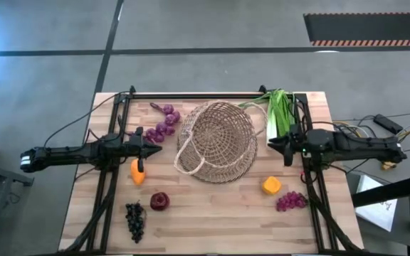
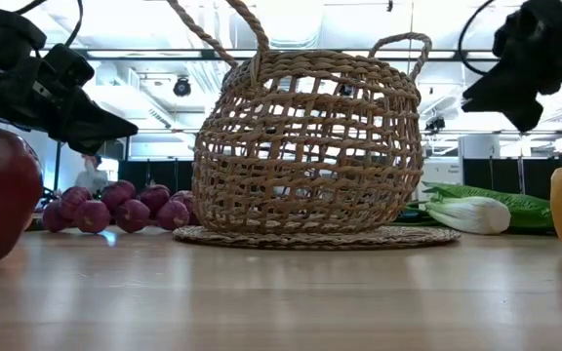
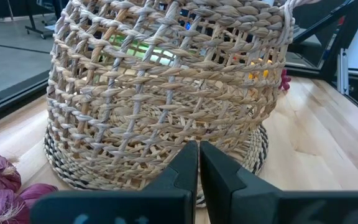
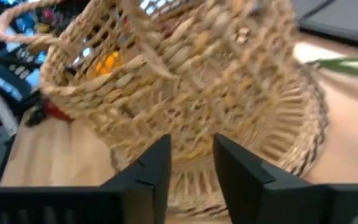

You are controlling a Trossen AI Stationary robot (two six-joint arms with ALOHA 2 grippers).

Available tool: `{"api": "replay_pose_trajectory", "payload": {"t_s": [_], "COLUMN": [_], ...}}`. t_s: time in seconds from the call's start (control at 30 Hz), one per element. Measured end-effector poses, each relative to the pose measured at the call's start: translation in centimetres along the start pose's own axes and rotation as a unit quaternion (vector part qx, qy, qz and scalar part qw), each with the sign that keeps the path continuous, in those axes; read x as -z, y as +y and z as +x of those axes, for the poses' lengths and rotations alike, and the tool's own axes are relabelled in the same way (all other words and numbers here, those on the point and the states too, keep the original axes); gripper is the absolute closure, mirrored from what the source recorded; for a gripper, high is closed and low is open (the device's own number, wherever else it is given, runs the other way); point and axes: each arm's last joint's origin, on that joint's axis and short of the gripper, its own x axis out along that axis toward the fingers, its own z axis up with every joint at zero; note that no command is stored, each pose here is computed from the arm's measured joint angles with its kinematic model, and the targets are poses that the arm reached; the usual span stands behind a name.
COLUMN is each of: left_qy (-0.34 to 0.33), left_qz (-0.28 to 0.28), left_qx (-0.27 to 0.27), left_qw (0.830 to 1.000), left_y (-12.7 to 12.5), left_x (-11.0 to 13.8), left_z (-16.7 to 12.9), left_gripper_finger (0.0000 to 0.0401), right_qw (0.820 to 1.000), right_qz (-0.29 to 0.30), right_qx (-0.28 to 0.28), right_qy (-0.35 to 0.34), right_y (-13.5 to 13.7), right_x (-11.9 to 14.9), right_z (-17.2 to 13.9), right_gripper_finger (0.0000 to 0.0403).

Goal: Build produce basket
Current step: Put the yellow bell pepper into the basket

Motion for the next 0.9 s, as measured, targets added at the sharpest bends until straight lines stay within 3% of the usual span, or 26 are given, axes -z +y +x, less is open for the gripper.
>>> {"api": "replay_pose_trajectory", "payload": {"t_s": [0.2,0.37,0.67,0.8,0.9], "left_qy": [0.000,0.000,0.000,0.000,0.000], "left_qz": [0.000,0.000,0.000,0.000,0.000], "left_qx": [0.000,0.000,0.000,0.000,0.000], "left_qw": [1.000,1.000,1.000,1.000,1.000], "left_y": [0.0,0.0,0.0,0.0,0.0], "left_x": [0.0,0.0,0.0,0.0,0.0], "left_z": [0.0,0.0,0.0,0.0,0.0], "left_gripper_finger": [0.0401,0.0401,0.0401,0.0401,0.0401], "right_qw": [0.985,0.952,0.898,0.870,0.860], "right_qz": [0.021,0.016,0.041,0.044,0.042], "right_qx": [0.065,0.135,0.120,0.125,0.128], "right_qy": [0.156,0.275,0.422,0.475,0.493], "right_y": [1.6,2.7,4.8,6.1,7.5], "right_x": [-1.8,-3.3,-4.2,-3.5,-2.8], "right_z": [1.7,2.2,5.3,6.5,6.8], "right_gripper_finger": [0.0203,0.0142,0.0049,0.0034,0.0033]}}
